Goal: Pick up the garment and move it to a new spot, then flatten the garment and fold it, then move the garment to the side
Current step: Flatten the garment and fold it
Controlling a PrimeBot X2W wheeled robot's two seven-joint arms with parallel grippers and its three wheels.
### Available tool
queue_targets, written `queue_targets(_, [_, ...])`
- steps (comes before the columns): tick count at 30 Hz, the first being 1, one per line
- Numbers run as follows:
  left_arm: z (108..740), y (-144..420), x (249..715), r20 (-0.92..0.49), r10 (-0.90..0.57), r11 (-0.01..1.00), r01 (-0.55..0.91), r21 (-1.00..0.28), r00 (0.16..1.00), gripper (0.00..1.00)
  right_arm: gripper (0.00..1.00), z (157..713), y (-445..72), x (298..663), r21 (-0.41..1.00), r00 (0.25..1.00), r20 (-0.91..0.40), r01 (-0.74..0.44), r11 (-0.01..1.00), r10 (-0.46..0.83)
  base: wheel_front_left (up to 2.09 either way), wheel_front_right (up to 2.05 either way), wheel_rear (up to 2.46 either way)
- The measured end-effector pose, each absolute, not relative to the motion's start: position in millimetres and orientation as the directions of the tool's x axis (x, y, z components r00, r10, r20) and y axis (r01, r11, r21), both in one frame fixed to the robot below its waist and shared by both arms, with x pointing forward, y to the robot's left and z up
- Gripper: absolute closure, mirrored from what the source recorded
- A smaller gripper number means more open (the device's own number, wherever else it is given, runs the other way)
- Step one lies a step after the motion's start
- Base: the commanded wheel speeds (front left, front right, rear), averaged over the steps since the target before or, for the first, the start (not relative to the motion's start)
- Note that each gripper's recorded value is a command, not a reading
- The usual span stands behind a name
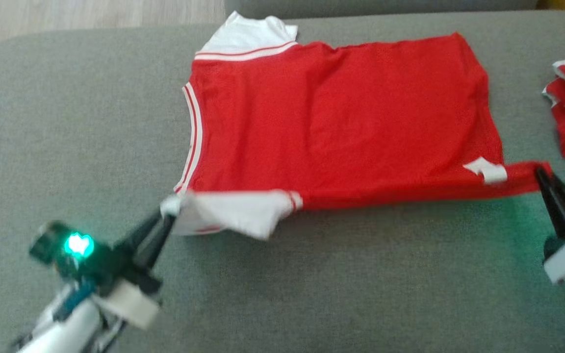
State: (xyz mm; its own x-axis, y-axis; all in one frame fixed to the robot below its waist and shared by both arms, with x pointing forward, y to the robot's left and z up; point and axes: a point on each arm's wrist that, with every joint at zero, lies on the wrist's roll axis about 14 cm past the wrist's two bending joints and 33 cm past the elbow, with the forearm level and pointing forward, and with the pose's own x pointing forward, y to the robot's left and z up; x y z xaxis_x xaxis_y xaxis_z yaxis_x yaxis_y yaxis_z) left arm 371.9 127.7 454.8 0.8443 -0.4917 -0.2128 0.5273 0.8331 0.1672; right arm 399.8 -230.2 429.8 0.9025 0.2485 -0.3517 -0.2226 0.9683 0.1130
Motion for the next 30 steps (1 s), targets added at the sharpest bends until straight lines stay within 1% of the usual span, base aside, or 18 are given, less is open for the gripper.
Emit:
queue_targets(4, [468,126,413,-0.179,-0.516,0.806,0.546,0.230,0.838,1.00,1.00,436,-223,431,0.104,0.903,-0.340,-0.240,0.965,0.261,0.00,0.00,0.00])
queue_targets(7, [467,126,440,-0.190,-0.526,0.788,0.559,0.260,0.829,1.00,1.00,434,-217,453,0.090,0.895,-0.348,-0.263,0.960,0.278,0.00,0.00,0.00])
queue_targets(14, [457,126,490,-0.208,-0.520,0.773,0.560,0.299,0.829,1.00,1.00,407,-214,487,0.049,0.866,-0.415,-0.286,0.957,0.280,0.00,0.00,0.00])
queue_targets(17, [446,130,503,-0.236,-0.510,0.770,0.561,0.304,0.827,1.00,1.00,399,-213,498,0.029,0.854,-0.436,-0.302,0.953,0.284,0.00,0.00,0.00])
queue_targets(18, [442,130,505,-0.246,-0.506,0.770,0.562,0.303,0.827,0.68,1.00,396,-213,501,0.025,0.852,-0.442,-0.302,0.953,0.282,0.00,0.00,0.00])
queue_targets(19, [438,131,506,-0.252,-0.501,0.774,0.559,0.299,0.828,0.10,0.73,394,-213,503,0.021,0.848,-0.448,-0.304,0.952,0.281,0.00,0.00,0.00])
queue_targets(20, [435,132,507,-0.261,-0.496,0.778,0.557,0.290,0.828,0.00,0.13,392,-212,505,0.018,0.846,-0.452,-0.307,0.952,0.281,0.00,0.00,0.00])
queue_targets(21, [433,132,508,-0.262,-0.492,0.786,0.553,0.276,0.830,0.00,0.00,390,-212,506,0.015,0.846,-0.453,-0.309,0.951,0.282,0.00,0.00,0.00])
queue_targets(24, [427,136,506,-0.276,-0.465,0.813,0.530,0.242,0.841,0.00,0.00,392,-213,506,0.005,0.853,-0.442,-0.308,0.952,0.278,0.00,0.00,0.00])
queue_targets(27, [430,144,504,-0.253,-0.414,0.858,0.468,0.212,0.874,0.00,0.00,396,-213,502,-0.003,0.861,-0.423,-0.312,0.950,0.281,0.00,0.00,0.00])
queue_targets(30, [422,151,489,-0.264,-0.362,0.900,0.409,0.151,0.894,0.00,0.00,406,-215,501,-0.010,0.879,-0.386,-0.306,0.952,0.279,0.00,0.00,0.00])
